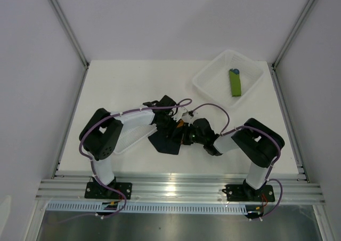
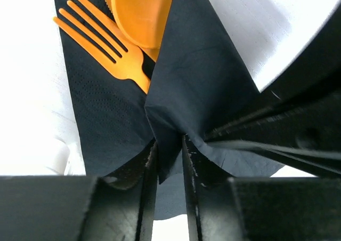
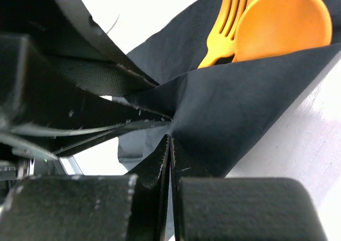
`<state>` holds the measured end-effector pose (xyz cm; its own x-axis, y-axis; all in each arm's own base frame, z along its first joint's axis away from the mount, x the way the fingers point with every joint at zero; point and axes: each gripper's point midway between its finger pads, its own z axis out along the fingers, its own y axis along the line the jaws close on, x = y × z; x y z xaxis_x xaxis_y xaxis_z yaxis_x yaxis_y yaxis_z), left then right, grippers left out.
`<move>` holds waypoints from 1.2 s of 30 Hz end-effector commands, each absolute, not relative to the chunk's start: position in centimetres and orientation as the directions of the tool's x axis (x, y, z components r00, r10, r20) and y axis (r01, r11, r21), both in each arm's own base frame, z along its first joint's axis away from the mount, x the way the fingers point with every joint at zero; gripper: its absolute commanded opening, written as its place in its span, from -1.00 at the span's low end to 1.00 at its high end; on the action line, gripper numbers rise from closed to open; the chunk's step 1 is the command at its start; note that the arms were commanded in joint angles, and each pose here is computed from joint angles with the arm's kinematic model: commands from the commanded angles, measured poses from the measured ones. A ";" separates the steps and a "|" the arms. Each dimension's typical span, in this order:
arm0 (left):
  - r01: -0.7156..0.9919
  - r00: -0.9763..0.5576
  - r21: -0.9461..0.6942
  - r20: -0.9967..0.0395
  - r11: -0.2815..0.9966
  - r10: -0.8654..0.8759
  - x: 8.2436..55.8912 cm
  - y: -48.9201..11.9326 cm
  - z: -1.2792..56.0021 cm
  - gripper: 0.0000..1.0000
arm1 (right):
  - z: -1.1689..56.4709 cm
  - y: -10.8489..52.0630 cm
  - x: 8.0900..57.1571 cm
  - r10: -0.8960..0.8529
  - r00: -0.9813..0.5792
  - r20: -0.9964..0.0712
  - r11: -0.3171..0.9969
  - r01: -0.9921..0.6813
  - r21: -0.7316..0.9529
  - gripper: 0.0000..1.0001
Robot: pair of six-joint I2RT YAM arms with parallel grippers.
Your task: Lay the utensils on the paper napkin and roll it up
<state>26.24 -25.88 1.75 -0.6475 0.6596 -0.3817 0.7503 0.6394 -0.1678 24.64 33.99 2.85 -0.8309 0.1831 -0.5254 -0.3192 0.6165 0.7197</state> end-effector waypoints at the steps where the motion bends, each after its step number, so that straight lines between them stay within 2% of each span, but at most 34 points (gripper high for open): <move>1: 0.752 -0.644 -0.183 -0.409 0.634 0.646 26.9 -26.8 2.7 -0.43 | 1.9 33.8 25.9 0.231 -0.829 -0.509 0.661 -0.250 0.707 -1.00; 7: 0.752 -0.640 -0.160 -0.410 0.640 0.650 27.2 -26.1 2.7 -0.28 | -0.9 31.7 25.0 0.255 -0.853 -0.454 0.721 -0.145 0.677 -1.00; 14: 0.745 -0.649 -0.165 -0.408 0.647 0.643 27.2 -25.6 3.3 -0.22 | -0.7 31.6 24.6 0.262 -0.851 -0.456 0.713 -0.148 0.686 -1.00; 15: 0.747 -0.641 -0.161 -0.434 0.645 0.633 27.3 -25.5 4.3 -0.08 | -0.6 31.6 24.5 0.258 -0.851 -0.458 0.712 -0.153 0.685 -1.00; 18: 0.740 -0.630 -0.134 -0.483 0.659 0.608 27.9 -24.8 6.1 0.16 | -0.6 31.8 24.2 0.240 -0.854 -0.462 0.711 -0.169 0.682 -1.00; 19: 0.735 -0.632 -0.129 -0.487 0.666 0.603 28.1 -24.5 6.3 0.18 | -0.6 31.8 24.2 0.238 -0.853 -0.464 0.712 -0.172 0.681 -1.00; 30: 0.717 -0.674 -0.139 -0.388 0.683 0.628 26.1 -21.2 3.7 0.20 | -0.8 30.6 22.0 0.189 -0.857 -0.479 0.731 -0.203 0.651 -1.00; 36: 0.716 -0.684 -0.147 -0.343 0.682 0.644 25.2 -20.5 2.7 0.20 | 0.7 30.8 21.0 0.121 -0.839 -0.530 0.715 -0.296 0.634 -1.00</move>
<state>25.38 -20.82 2.65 -0.6973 0.6285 -0.3445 0.7023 0.6951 -0.1535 22.60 32.33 2.43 -0.8298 0.2116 -0.5164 -0.2713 0.6556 0.7047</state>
